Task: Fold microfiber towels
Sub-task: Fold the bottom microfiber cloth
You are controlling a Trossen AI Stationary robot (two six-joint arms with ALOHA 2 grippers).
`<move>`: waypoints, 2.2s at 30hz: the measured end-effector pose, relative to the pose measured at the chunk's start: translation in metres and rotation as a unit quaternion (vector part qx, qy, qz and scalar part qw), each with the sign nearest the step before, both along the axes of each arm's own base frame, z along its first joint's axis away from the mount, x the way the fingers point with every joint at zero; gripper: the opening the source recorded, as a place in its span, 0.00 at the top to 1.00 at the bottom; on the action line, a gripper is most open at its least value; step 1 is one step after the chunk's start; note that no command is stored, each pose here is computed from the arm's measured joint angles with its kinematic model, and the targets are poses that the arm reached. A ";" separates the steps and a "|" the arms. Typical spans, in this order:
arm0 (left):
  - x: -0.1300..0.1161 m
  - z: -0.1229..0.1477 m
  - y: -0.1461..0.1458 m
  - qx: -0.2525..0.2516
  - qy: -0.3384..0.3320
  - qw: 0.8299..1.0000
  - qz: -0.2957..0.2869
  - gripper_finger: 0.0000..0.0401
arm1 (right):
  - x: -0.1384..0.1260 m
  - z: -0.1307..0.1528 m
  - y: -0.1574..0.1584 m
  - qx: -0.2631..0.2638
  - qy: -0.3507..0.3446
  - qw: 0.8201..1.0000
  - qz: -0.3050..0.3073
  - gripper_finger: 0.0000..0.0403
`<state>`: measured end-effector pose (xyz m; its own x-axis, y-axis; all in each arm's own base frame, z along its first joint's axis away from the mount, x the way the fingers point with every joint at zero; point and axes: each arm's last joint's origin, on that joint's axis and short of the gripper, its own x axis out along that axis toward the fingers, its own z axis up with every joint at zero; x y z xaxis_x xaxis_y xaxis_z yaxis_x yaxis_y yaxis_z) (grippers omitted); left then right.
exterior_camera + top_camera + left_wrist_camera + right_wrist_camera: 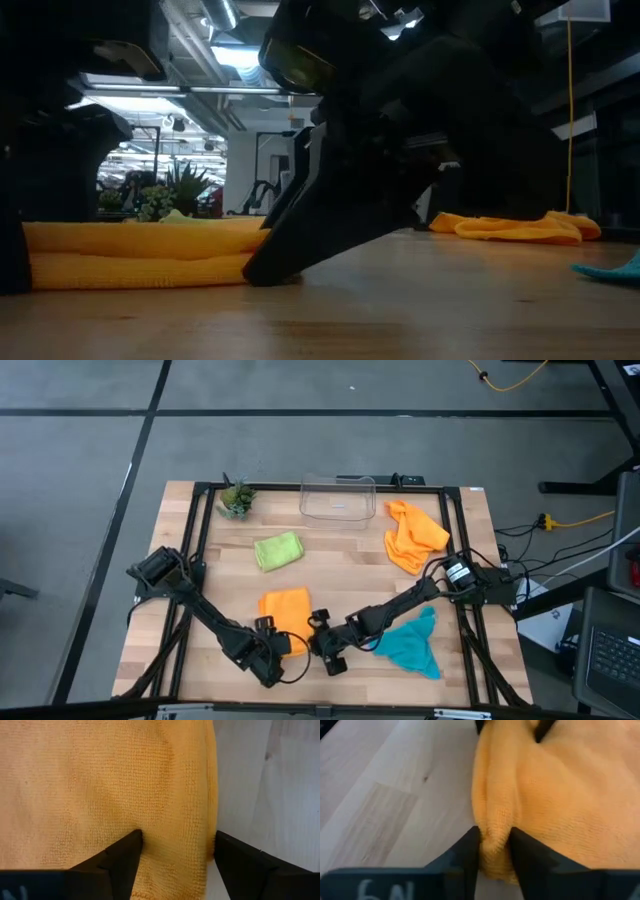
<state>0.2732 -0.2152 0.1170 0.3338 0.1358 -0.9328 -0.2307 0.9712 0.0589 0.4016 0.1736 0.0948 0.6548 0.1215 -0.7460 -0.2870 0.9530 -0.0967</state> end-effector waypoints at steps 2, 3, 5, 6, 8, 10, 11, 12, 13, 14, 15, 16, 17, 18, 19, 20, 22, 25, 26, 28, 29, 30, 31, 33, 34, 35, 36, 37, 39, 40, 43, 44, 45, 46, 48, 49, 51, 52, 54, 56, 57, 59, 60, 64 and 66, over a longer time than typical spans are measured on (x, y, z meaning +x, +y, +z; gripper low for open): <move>-0.002 0.003 -0.001 0.002 -0.009 1.000 -0.001 0.46 | 0.000 0.000 -0.001 0.004 0.001 1.000 -0.009 0.78; -0.003 0.005 0.000 0.000 -0.010 1.000 -0.002 0.49 | 0.000 0.000 -0.001 0.006 0.001 1.000 -0.013 0.81; -0.004 0.006 0.000 0.000 -0.009 1.000 -0.002 0.55 | 0.000 0.000 -0.001 0.013 0.001 1.000 -0.028 0.88; -0.004 0.006 0.000 0.000 -0.008 1.000 -0.003 0.59 | 0.000 0.000 -0.001 0.017 0.001 0.999 -0.034 0.91; -0.005 0.006 0.000 0.001 -0.006 1.000 -0.003 0.67 | 0.000 0.000 -0.002 0.024 0.003 0.999 -0.043 0.96; -0.005 0.006 0.000 0.003 -0.003 1.000 -0.003 0.77 | 0.001 0.000 -0.002 0.033 0.002 0.998 -0.052 0.97; -0.005 0.006 0.001 0.005 -0.003 1.000 -0.003 0.82 | 0.001 0.000 -0.002 0.039 0.002 0.998 -0.058 0.97; -0.005 0.006 0.001 0.008 -0.003 1.000 -0.003 0.88 | 0.001 0.000 -0.002 0.047 0.002 0.997 -0.066 0.97; -0.006 0.006 0.001 0.009 -0.002 1.000 -0.003 0.94 | 0.001 0.001 -0.002 0.056 0.003 0.996 -0.072 0.97; -0.006 0.006 0.001 0.008 -0.002 1.000 -0.003 0.97 | 0.001 0.003 -0.002 0.066 0.005 0.995 -0.075 0.97; -0.005 0.006 0.001 0.008 -0.002 1.000 -0.003 0.97 | 0.001 0.004 -0.002 0.076 0.007 0.994 -0.078 0.98; -0.005 0.007 0.001 0.008 -0.002 1.000 -0.003 0.97 | 0.001 0.006 -0.001 0.087 0.007 0.993 -0.081 0.98; -0.004 0.009 -0.001 0.006 0.000 1.000 -0.006 0.98 | 0.000 0.010 -0.002 0.095 0.010 0.992 -0.084 0.98; -0.002 0.014 -0.003 0.001 0.001 1.000 -0.008 0.99 | -0.001 0.013 -0.002 0.101 0.015 0.991 -0.090 0.98; 0.000 0.019 -0.005 -0.001 0.002 1.000 -0.011 0.99 | -0.002 0.017 -0.002 0.108 0.018 0.989 -0.095 0.98; 0.001 0.023 -0.007 -0.004 0.002 1.000 -0.017 0.99 | -0.002 0.023 -0.002 0.117 0.022 0.988 -0.099 0.98; 0.005 0.040 -0.014 -0.021 -0.007 0.999 -0.026 0.99 | -0.002 0.041 -0.001 0.141 0.035 0.984 -0.106 0.98; 0.009 0.074 -0.025 -0.056 -0.034 0.997 -0.037 1.00 | -0.001 0.069 0.004 0.178 0.062 0.976 -0.109 0.98; 0.011 0.083 -0.029 -0.066 -0.043 0.996 -0.040 1.00 | 0.000 0.076 0.006 0.189 0.073 0.974 -0.106 0.98; 0.012 0.099 -0.037 -0.081 -0.057 0.994 -0.051 1.00 | 0.001 0.091 0.013 0.201 0.095 0.971 -0.089 0.98; 0.013 0.109 -0.041 -0.090 -0.070 0.992 -0.061 1.00 | 0.002 0.101 0.018 0.209 0.103 0.969 -0.076 0.98; 0.014 0.119 -0.045 -0.101 -0.084 0.989 -0.070 1.00 | 0.003 0.112 0.023 0.218 0.112 0.968 -0.062 0.98; 0.014 0.129 -0.049 -0.109 -0.095 0.986 -0.080 1.00 | 0.003 0.123 0.028 0.223 0.118 0.966 -0.049 0.98; 0.013 0.144 -0.055 -0.113 -0.109 0.982 -0.100 1.00 | 0.000 0.144 0.036 0.218 0.127 0.967 -0.030 0.98; 0.013 0.149 -0.057 -0.112 -0.114 0.981 -0.110 1.00 | -0.002 0.153 0.040 0.212 0.132 0.968 -0.023 0.98; 0.012 0.155 -0.058 -0.108 -0.117 0.980 -0.117 1.00 | -0.004 0.163 0.043 0.204 0.133 0.970 -0.015 0.98; 0.012 0.161 -0.059 -0.106 -0.120 0.979 -0.126 1.00 | -0.006 0.172 0.045 0.198 0.133 0.971 -0.011 0.98; 0.012 0.166 -0.060 -0.106 -0.125 0.978 -0.133 1.00 | -0.008 0.181 0.047 0.190 0.128 0.973 -0.005 0.98; 0.012 0.172 -0.060 -0.099 -0.126 0.977 -0.141 1.00 | -0.009 0.195 0.050 0.176 0.108 0.978 -0.012 0.98; 0.011 0.171 -0.059 -0.090 -0.122 0.978 -0.142 1.00 | -0.010 0.198 0.050 0.165 0.102 0.981 -0.020 0.98; 0.008 0.164 -0.053 -0.061 -0.098 0.984 -0.138 1.00 | -0.009 0.192 0.047 0.130 0.092 0.986 -0.045 0.98; 0.008 0.159 -0.050 -0.049 -0.088 0.986 -0.135 1.00 | -0.008 0.187 0.043 0.119 0.093 0.987 -0.052 0.98; 0.008 0.153 -0.046 -0.040 -0.080 0.987 -0.131 1.00 | -0.006 0.179 0.039 0.109 0.096 0.987 -0.062 0.98; 0.009 0.147 -0.043 -0.033 -0.071 0.989 -0.128 1.00 | -0.002 0.170 0.035 0.104 0.098 0.987 -0.071 0.98; 0.010 0.134 -0.035 -0.017 -0.054 0.991 -0.122 1.00 | 0.004 0.149 0.023 0.091 0.101 0.986 -0.093 0.98; 0.011 0.127 -0.030 -0.010 -0.046 0.992 -0.119 1.00 | 0.007 0.140 0.016 0.089 0.098 0.986 -0.102 0.98; 0.011 0.112 -0.019 0.012 -0.022 0.994 -0.110 1.00 | 0.013 0.125 0.004 0.091 0.088 0.985 -0.114 0.98; 0.011 0.105 -0.013 0.021 -0.010 0.994 -0.107 1.00 | 0.015 0.118 -0.003 0.093 0.082 0.985 -0.119 0.98; 0.012 0.094 -0.002 0.037 0.007 0.994 -0.102 1.00 | 0.017 0.105 -0.017 0.084 0.078 0.985 -0.131 0.98; 0.013 0.084 0.008 0.051 0.022 0.994 -0.094 1.00 | 0.019 0.094 -0.031 0.066 0.067 0.983 -0.156 0.98; 0.014 0.080 0.013 0.061 0.026 0.994 -0.091 1.00 | 0.019 0.089 -0.038 0.053 0.066 0.983 -0.162 0.98; 0.015 0.073 0.022 0.081 0.033 0.992 -0.090 1.00 | 0.021 0.081 -0.050 0.036 0.060 0.982 -0.173 0.98; 0.015 0.070 0.027 0.090 0.038 0.991 -0.090 1.00 | 0.021 0.078 -0.055 0.034 0.056 0.982 -0.178 0.98; 0.018 0.063 0.041 0.101 0.053 0.990 -0.079 1.00 | 0.024 0.071 -0.070 0.032 0.045 0.981 -0.186 0.98; 0.018 0.063 0.042 0.101 0.056 0.990 -0.080 1.00 | 0.024 0.071 -0.071 0.036 0.047 0.981 -0.186 0.98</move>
